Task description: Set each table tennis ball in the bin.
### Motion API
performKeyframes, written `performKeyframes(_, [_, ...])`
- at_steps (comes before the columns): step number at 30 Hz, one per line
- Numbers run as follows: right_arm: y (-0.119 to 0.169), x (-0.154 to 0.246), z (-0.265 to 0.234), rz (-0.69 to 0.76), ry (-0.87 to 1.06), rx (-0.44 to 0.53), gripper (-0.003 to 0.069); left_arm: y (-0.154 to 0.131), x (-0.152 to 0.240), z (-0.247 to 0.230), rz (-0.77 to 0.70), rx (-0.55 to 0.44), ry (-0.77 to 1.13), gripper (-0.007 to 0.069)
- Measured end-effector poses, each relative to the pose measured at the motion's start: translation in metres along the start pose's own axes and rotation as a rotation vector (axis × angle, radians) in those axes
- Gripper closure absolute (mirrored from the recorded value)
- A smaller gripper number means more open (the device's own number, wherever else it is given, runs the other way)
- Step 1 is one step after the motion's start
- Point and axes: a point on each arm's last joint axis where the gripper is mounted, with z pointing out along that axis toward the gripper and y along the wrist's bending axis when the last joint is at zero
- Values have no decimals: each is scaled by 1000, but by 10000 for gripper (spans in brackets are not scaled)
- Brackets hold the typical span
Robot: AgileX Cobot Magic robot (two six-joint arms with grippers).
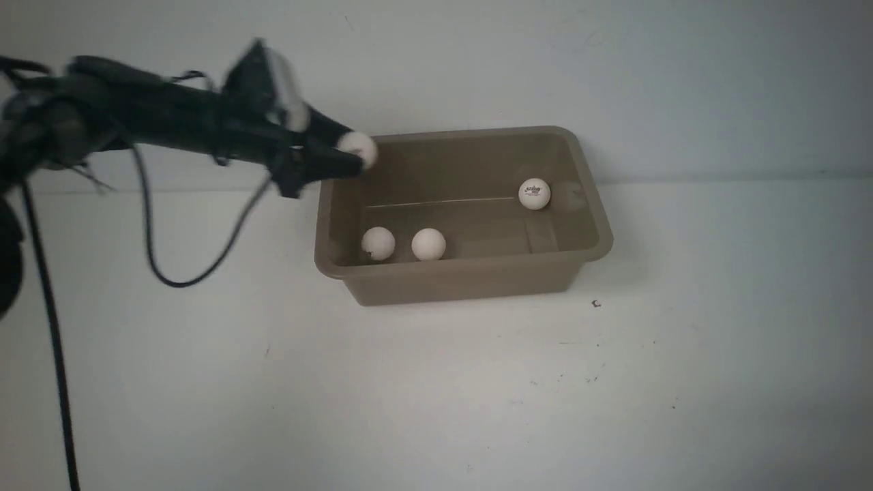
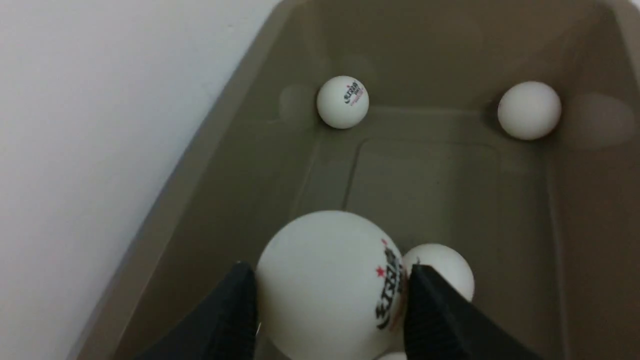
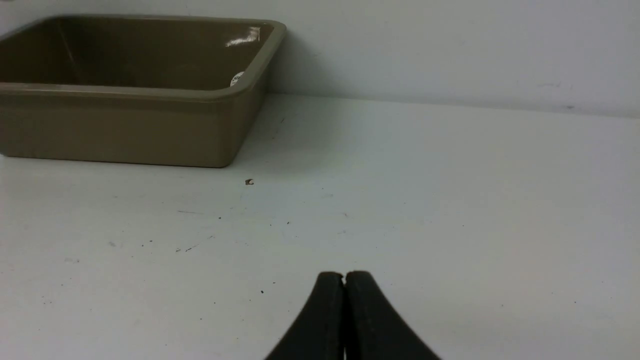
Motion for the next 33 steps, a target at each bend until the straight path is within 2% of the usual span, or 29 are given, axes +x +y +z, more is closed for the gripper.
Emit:
performKeyframes(5, [0,0,0,0,0,0,676,-12,-5,30,81,-12,152,266])
performKeyframes(7, [0,0,0,0,0,0,676,-14,-4,33,42,-14,175,207])
performKeyframes(10, [0,0,0,0,0,0,676,-13,-8,31,-101,-42,176,62])
performKeyframes(12, [0,0,0,0,0,0,676,-11,-15,25,-144,-72,169,29])
performKeyframes(14, [0,0,0,0,0,0,676,-9,-23,19,-160,-104,161,20])
performKeyframes(19, [0,0,0,0,0,0,676,1,-83,-38,-137,-301,39,48])
performKeyframes(21, [0,0,0,0,0,0,676,1,-92,-46,-138,-316,8,53])
performKeyframes(22, [0,0,0,0,0,0,676,-1,-111,-62,-149,-335,-60,62])
performKeyframes(26, [0,0,0,0,0,0,676,-14,-148,-85,-192,-287,-237,74])
performKeyframes(27, [0,0,0,0,0,0,676,-17,-152,-87,-200,-259,-263,74])
performKeyframes(28, [0,0,0,0,0,0,676,-25,-162,-88,-220,-181,-328,74])
performKeyframes(33, [0,0,0,0,0,0,676,-37,-172,-85,-238,-58,-403,74])
